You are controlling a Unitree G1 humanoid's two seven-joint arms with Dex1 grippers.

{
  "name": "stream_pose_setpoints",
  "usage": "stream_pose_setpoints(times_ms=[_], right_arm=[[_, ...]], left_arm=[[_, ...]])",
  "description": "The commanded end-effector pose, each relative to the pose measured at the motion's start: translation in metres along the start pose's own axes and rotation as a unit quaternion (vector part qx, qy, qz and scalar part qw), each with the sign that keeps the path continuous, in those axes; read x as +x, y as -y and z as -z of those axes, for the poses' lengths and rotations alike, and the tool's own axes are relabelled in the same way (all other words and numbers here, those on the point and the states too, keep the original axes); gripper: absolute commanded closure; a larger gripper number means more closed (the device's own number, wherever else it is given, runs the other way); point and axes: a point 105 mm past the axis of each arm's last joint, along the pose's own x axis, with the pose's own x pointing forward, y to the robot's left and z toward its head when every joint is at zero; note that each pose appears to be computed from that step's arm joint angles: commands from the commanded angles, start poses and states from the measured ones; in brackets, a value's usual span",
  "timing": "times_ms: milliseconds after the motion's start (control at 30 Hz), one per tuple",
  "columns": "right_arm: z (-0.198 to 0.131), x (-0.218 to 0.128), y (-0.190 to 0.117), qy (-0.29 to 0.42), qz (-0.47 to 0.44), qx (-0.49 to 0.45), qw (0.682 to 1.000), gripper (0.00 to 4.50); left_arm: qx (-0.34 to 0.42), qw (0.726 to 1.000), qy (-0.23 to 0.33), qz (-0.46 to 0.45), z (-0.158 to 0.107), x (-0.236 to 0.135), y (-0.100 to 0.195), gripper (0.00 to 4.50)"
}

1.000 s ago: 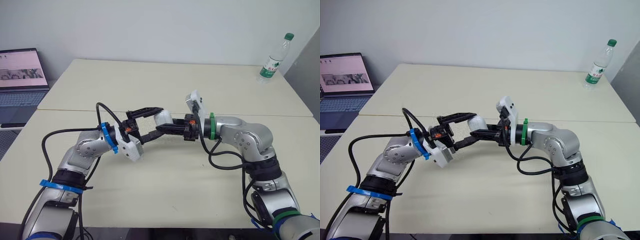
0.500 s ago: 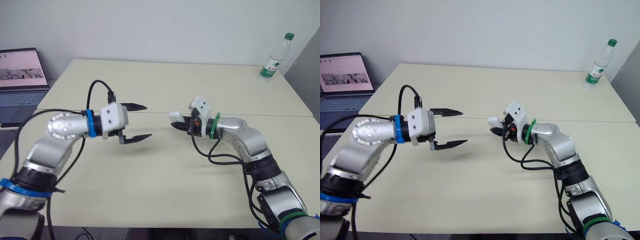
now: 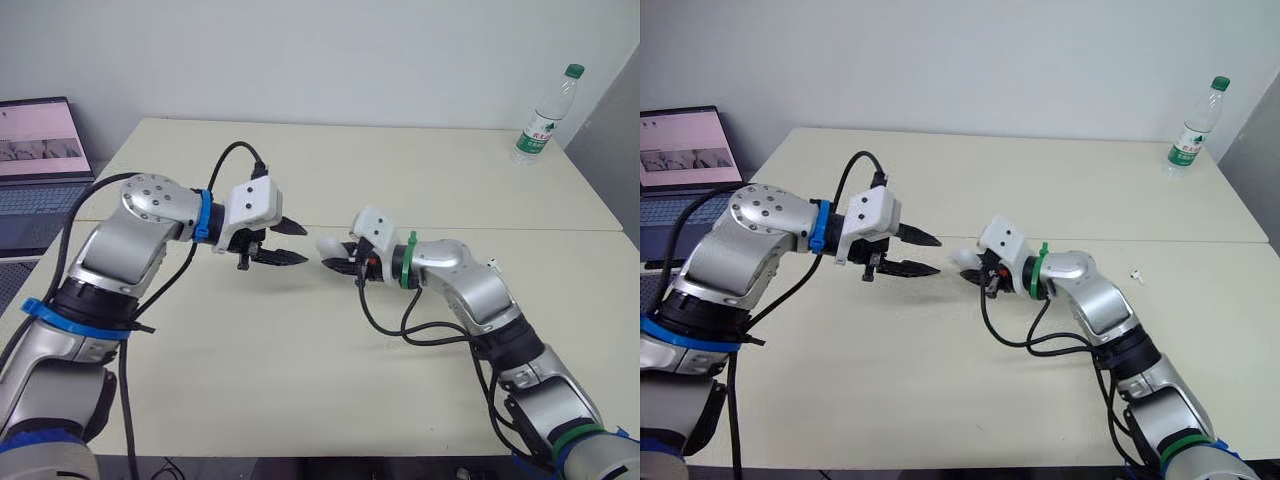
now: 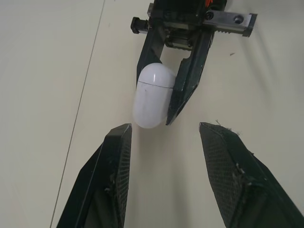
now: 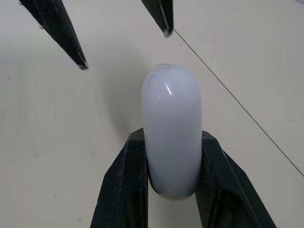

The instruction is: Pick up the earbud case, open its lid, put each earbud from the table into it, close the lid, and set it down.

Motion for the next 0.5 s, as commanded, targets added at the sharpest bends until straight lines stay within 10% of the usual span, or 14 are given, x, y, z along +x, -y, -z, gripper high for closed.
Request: stream_pose_setpoints(times_ms=[33,500], right_arm=[[-0.021,0.0,-0.007,0.017,-0.013,-0.044,0.999,3.64],[-0.031,0.006,-0.012,0.02,-0.022,-0.078,0.997,3.64]], left_arm=[[0.036,0.999,0.003,0.002,-0.011,0.002,-0.006,2.2],[0.057,0.998,-0.022,0.023,-0.003,0.011,-0.008,2.2]])
